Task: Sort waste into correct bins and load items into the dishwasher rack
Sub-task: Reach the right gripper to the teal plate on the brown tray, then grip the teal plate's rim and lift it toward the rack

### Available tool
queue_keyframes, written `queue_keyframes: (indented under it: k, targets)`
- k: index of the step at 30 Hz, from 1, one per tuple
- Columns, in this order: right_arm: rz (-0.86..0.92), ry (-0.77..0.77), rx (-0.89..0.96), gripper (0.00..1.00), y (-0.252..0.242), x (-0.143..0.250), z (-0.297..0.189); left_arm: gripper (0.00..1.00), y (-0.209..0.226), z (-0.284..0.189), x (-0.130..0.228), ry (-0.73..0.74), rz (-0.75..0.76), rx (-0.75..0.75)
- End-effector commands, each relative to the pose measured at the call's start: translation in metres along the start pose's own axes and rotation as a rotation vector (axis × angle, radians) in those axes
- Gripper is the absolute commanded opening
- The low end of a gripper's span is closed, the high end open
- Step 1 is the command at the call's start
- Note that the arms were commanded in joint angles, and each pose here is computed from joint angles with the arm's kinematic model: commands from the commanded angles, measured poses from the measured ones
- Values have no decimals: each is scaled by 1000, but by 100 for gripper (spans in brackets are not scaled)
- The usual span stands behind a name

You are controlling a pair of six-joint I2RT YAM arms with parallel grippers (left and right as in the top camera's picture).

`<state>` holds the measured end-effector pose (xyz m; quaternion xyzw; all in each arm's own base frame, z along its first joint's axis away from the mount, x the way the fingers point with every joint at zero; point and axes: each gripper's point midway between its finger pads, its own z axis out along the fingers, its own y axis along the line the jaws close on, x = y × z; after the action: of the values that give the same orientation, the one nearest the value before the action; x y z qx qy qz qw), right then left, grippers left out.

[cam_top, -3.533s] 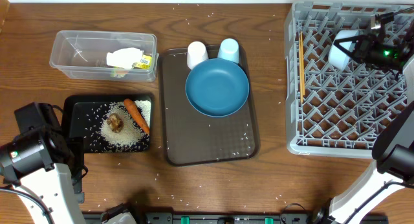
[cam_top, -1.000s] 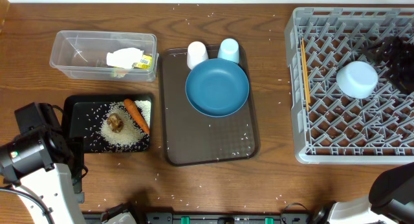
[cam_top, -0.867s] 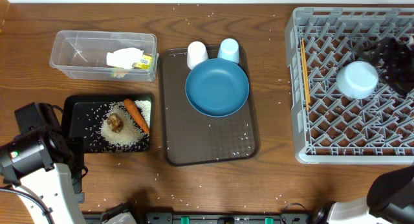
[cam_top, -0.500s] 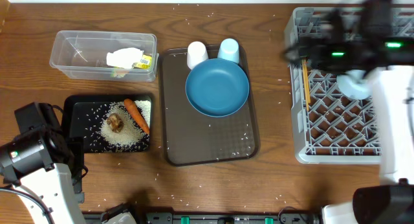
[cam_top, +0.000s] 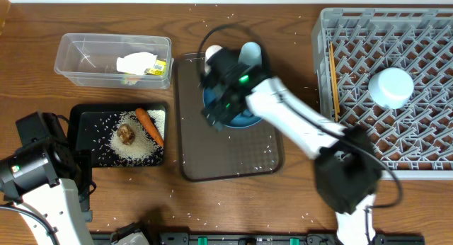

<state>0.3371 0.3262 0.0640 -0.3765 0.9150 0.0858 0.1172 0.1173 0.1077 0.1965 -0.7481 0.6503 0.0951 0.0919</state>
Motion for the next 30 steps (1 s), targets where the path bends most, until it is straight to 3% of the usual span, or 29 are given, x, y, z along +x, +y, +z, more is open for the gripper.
queue_keyframes:
  k: [1, 4, 5, 7, 8, 11, 14, 21, 30]
  targets:
    - [-73, 54, 118, 93, -7, 9, 21, 98, 2, 0, -2, -10, -17, -6]
    - [-85, 95, 113, 88, -2, 17, 38, 98, 2, 0, -2, -10, -17, -6]
    - [-78, 107, 112, 79, -1, 20, 43, 98, 2, 0, -2, -10, -17, -6]
    - [-55, 124, 113, 49, -2, 24, 50, 98, 2, 0, -2, -10, -17, -6]
    - [-40, 132, 114, 39, -2, 26, 53, 98, 2, 0, -2, -10, -17, -6]
    - [-14, 134, 116, 26, -2, 27, 55, 98, 2, 0, -3, -10, -17, -6]
    - [9, 131, 117, 1, -1, 26, 55, 98, 2, 0, -2, -10, -17, -6]
    - [55, 103, -46, 1, 29, 13, 31, 98, 2, 0, -3, -10, -17, -6]
    - [62, -152, -188, 1, 45, -36, -103, 98, 2, 0, -2, -10, -17, -6]
